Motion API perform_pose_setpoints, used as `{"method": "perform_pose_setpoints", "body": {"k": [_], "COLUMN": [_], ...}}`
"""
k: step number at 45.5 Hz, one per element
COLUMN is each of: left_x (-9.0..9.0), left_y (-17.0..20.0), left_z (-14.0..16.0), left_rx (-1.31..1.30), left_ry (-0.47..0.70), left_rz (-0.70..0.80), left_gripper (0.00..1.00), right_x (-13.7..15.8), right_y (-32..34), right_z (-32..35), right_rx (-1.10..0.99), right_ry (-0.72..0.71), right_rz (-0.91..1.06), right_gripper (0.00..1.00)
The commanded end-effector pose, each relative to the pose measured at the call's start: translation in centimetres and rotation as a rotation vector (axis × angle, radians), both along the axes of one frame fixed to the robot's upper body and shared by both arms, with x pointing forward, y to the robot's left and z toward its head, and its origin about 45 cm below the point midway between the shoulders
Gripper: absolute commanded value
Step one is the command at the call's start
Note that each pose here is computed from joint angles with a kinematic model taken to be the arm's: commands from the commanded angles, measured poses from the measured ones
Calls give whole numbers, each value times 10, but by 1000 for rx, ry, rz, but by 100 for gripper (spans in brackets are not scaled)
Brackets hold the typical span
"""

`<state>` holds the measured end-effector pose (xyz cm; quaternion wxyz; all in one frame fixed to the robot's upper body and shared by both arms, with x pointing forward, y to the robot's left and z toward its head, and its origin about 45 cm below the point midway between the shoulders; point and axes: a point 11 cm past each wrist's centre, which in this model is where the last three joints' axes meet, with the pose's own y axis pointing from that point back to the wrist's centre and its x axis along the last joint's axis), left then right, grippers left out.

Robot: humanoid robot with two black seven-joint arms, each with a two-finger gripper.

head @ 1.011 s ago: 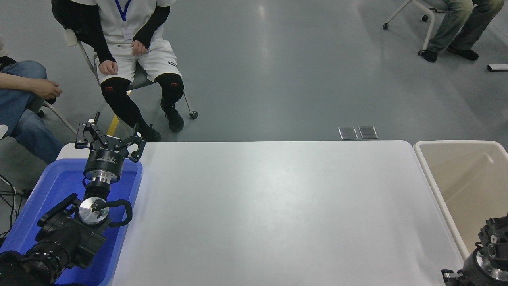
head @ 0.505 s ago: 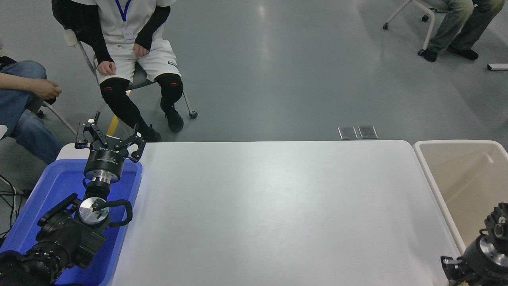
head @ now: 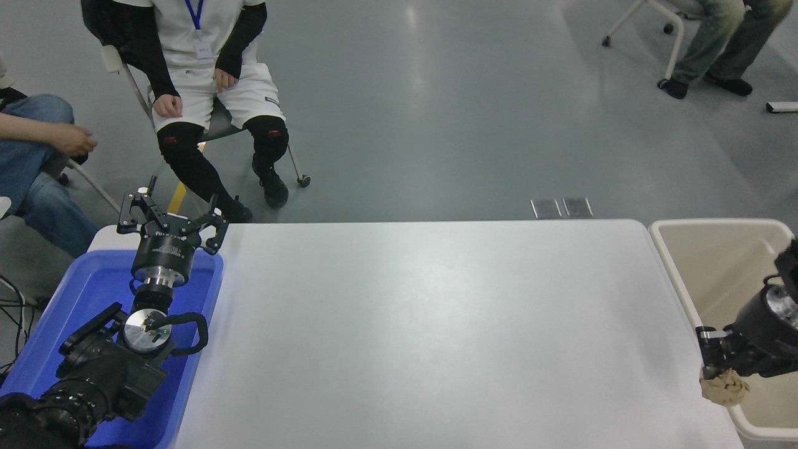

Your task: Pick up paper ball place in dustbin

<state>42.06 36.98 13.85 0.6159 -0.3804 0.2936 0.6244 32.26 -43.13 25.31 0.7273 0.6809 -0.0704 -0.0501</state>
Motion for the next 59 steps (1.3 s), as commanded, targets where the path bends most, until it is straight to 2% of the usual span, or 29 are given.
{"method": "perform_pose_setpoints", "body": {"k": [1, 21, 39, 47, 59], "left_x": [0, 0, 0, 0, 0], "left_y": [0, 0, 0, 0, 0], "left_z": [0, 0, 0, 0, 0], "left_rx": [0, 0, 0, 0, 0], "left_ry": [0, -1, -1, -1, -1], "left_rz": [1, -2, -2, -2, -2], "left_gripper": [99, 99, 99, 99, 99], "right_x": [29, 56, 58, 52, 48], "right_y": [23, 53, 54, 30, -66], "right_z": [75, 169, 179, 170, 168], "right_rx": [-18, -12, -44, -92, -185], "right_ry": [-144, -379, -401, -363, -412], "right_rz": [72, 143, 152, 104, -142], "right_gripper": [0, 0, 0, 0, 0]}}
